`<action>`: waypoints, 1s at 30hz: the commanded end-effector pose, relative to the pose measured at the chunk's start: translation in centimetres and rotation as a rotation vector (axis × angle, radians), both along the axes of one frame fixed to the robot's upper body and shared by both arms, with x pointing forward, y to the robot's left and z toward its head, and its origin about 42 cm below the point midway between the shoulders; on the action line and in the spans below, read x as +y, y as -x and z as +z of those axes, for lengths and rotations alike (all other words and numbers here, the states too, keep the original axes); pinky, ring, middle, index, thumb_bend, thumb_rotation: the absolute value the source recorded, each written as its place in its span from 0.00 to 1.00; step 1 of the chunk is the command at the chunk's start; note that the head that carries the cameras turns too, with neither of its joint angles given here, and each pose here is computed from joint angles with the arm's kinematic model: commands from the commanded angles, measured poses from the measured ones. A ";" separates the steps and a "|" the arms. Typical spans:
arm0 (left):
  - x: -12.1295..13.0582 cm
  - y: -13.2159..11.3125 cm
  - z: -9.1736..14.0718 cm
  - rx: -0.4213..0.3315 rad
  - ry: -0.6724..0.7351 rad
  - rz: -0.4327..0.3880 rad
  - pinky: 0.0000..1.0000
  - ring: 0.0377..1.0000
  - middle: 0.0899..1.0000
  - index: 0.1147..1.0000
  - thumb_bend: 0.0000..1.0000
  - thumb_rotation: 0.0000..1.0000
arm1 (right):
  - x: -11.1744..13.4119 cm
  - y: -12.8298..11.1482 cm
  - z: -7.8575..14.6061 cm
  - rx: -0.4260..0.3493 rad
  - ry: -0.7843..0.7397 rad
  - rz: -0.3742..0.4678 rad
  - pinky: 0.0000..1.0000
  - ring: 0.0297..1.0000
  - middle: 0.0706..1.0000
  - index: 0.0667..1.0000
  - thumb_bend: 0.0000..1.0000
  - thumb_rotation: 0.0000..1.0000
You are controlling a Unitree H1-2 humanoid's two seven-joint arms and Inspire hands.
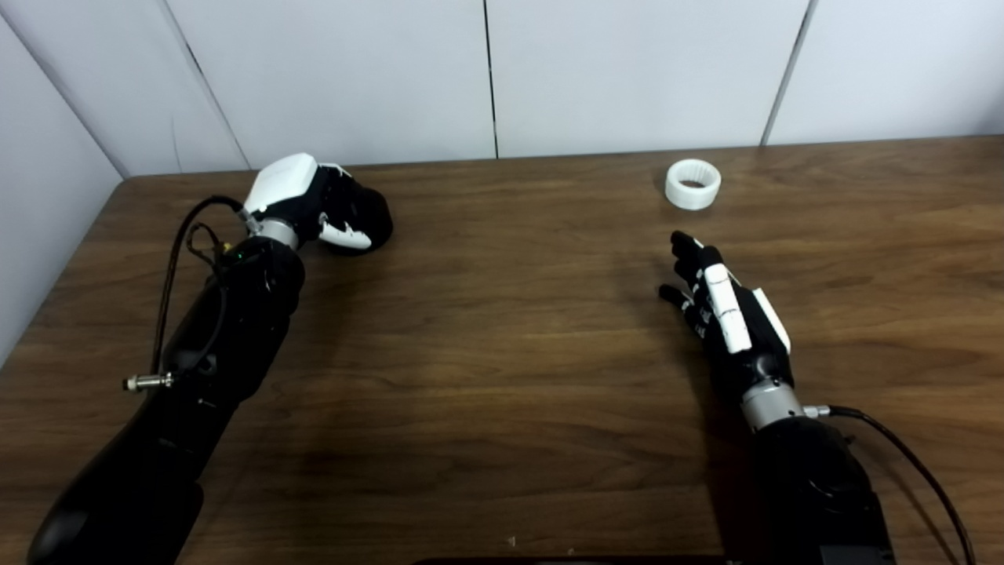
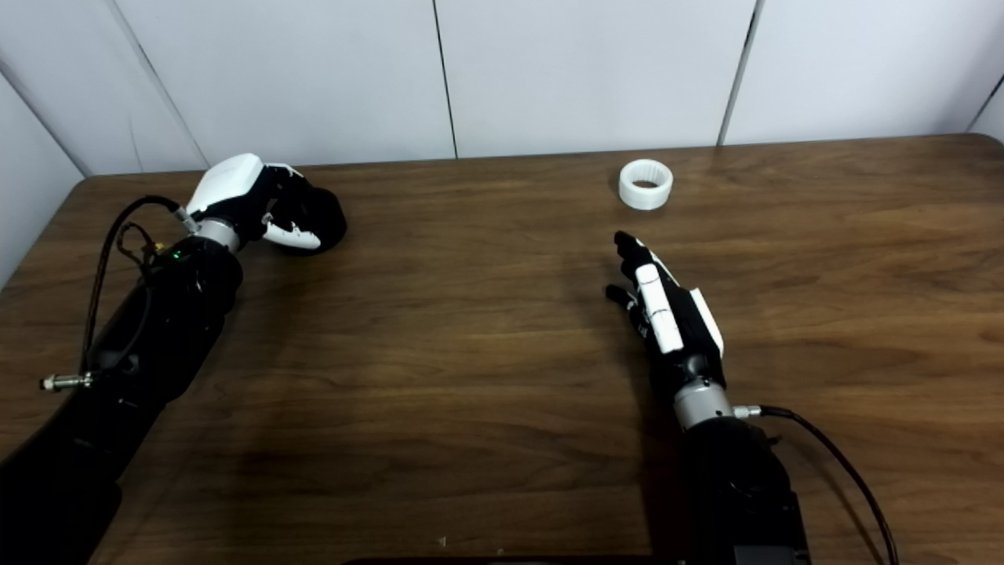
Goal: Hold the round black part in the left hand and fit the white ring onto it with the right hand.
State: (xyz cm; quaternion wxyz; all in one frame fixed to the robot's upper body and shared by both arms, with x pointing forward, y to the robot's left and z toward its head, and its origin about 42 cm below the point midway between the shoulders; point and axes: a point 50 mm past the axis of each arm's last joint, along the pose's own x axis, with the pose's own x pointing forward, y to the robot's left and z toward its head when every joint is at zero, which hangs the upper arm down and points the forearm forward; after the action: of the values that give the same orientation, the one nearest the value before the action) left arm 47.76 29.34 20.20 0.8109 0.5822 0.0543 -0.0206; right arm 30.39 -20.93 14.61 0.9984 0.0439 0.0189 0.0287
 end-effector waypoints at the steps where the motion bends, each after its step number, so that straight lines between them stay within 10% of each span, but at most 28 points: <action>1: 0.2 -0.9 3.1 -0.112 -0.023 -0.012 0.65 0.78 0.79 0.66 0.81 0.17 | 0.2 -0.3 1.8 -0.082 0.001 0.005 0.92 0.98 0.94 0.88 0.62 0.89; 30: -2.8 6.7 -2.1 -0.125 0.068 -0.113 0.72 0.83 0.79 0.64 0.82 0.14 | -0.3 -0.7 2.2 -0.086 -0.008 0.006 0.94 0.99 0.95 0.88 0.61 0.88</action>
State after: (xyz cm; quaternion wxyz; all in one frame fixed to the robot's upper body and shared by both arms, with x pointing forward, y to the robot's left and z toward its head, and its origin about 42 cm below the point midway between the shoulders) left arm 41.05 26.69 17.36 0.8367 0.5466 -0.0154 -0.0297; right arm 30.38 -21.54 14.82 0.9985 0.0452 0.0166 0.0248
